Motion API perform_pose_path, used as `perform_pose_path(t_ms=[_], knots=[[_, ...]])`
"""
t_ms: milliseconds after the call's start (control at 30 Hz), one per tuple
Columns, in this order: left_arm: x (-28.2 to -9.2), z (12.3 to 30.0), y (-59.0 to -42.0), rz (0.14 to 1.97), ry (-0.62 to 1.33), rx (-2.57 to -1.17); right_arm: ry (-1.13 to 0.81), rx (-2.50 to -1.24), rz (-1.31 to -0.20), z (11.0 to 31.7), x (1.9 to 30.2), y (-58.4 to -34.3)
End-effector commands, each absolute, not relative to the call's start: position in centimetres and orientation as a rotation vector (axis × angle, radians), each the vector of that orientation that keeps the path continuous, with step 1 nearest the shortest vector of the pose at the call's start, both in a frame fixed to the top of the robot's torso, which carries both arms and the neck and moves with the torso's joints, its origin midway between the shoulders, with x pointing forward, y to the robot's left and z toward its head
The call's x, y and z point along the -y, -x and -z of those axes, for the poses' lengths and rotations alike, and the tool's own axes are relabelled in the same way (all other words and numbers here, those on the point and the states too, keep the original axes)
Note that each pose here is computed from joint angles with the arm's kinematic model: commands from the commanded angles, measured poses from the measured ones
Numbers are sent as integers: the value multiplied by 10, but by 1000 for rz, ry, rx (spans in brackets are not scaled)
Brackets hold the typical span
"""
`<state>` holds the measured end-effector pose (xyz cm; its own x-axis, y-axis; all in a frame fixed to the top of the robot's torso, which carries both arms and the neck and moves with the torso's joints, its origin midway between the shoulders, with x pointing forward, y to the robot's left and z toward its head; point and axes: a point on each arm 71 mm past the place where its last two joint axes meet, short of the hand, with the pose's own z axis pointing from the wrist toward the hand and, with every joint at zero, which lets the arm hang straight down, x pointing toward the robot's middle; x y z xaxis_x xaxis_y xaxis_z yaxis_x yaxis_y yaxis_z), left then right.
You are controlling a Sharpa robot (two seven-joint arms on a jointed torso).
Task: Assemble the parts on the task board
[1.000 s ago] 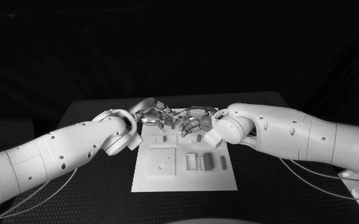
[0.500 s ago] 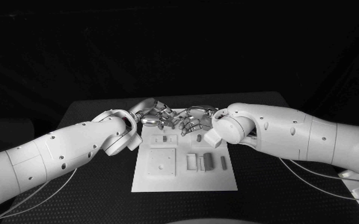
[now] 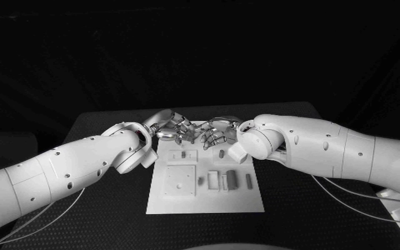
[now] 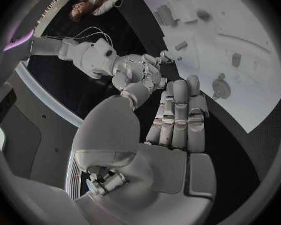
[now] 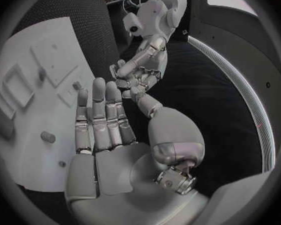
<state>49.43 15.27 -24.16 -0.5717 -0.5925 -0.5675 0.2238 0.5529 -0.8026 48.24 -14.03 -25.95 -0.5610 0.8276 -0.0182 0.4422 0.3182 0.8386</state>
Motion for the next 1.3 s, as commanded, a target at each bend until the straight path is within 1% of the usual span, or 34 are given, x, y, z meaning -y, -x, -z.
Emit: perform_pose_path(t_ms=[33, 300, 433, 533, 700, 1300], knots=[[-148, 241, -493, 1150, 292, -1893, -1097, -2127, -1165, 258, 139, -483], [-142, 240, -494, 1147, 293, -1894, -1079, -2152, -1191, 257, 133, -479], [-146, 240, -495, 1132, 302, -1889, -1059, -2136, -1169, 257, 138, -482], [-150, 240, -497, 1121, 309, -1889, -1002, -2120, -1145, 257, 143, -485], [-155, 241, -498, 1111, 321, -1891, -985, -2112, -1131, 257, 150, -486], [-158, 242, -499, 1119, 367, -1890, -897, -2084, -1097, 255, 160, -490]])
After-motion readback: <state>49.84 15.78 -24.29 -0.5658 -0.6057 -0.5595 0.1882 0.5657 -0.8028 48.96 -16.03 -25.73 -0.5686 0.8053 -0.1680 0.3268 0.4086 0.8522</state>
